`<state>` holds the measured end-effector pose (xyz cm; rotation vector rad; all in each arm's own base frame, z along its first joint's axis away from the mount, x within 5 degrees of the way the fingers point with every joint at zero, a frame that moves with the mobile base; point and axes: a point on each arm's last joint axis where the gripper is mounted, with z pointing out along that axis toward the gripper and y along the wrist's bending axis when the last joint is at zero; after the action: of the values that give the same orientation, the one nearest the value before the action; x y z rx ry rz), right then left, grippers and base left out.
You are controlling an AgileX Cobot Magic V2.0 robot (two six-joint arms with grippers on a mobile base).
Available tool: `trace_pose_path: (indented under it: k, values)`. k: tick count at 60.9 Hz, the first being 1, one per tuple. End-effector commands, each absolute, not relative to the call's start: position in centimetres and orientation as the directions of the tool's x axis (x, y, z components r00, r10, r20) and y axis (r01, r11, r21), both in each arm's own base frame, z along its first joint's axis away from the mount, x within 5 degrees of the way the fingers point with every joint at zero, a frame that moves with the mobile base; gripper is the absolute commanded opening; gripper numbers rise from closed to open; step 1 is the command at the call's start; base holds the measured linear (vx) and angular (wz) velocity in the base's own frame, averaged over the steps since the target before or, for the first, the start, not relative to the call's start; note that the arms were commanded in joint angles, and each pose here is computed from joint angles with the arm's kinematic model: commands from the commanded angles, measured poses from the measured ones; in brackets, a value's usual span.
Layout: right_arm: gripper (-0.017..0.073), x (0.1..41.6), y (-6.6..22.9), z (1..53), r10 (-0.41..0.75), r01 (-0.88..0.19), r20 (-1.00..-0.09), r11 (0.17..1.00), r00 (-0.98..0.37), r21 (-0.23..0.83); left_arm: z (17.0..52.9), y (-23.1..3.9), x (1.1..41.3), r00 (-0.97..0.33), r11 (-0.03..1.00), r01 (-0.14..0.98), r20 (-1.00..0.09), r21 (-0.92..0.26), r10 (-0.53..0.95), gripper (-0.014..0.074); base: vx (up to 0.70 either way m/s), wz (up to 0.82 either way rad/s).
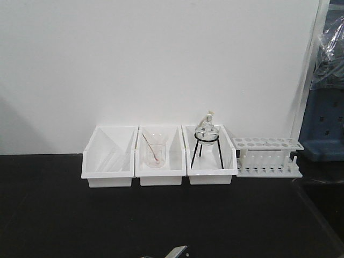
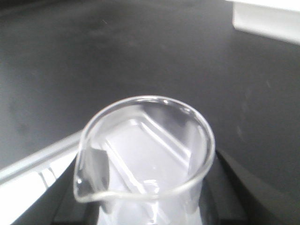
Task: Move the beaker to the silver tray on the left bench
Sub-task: 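Lower the beaker onto the silver tray and open the right gripper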
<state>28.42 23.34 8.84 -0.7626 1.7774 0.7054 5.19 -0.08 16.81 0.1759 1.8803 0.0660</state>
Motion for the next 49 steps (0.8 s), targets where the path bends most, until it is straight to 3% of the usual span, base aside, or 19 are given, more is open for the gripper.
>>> trace_pose_path:
  k: [1,11,20,49]
  values:
    - [-0.0006,29.22,23.67,11.1,-0.085,-0.768,-0.982,0.635,-0.17,0.078,16.89,-0.22,5.39,-0.236,0.987,0.095,-0.961,0.129,0.148,0.0001,0.0,0.0]
    - [0.0028,29.22,23.63,10.88,-0.1,-0.769,-0.981,0.636,-0.164,0.064,16.89,-0.22,5.39,-0.236,0.987,0.095,-0.961,0.129,0.148,0.0001,0.0,0.0]
    - [0.012,29.22,23.58,10.7,-0.114,-0.766,-0.978,0.64,-0.177,0.064,16.89,-0.22,5.39,-0.236,0.987,0.095,-0.961,0.129,0.148,0.0001,0.0,0.0]
    - [0.0657,29.18,23.54,10.96,-0.119,-0.765,-0.977,0.641,-0.178,0.061,16.89,-0.22,5.39,-0.236,0.987,0.095,-0.961,0.129,0.148,0.0001,0.0,0.0]
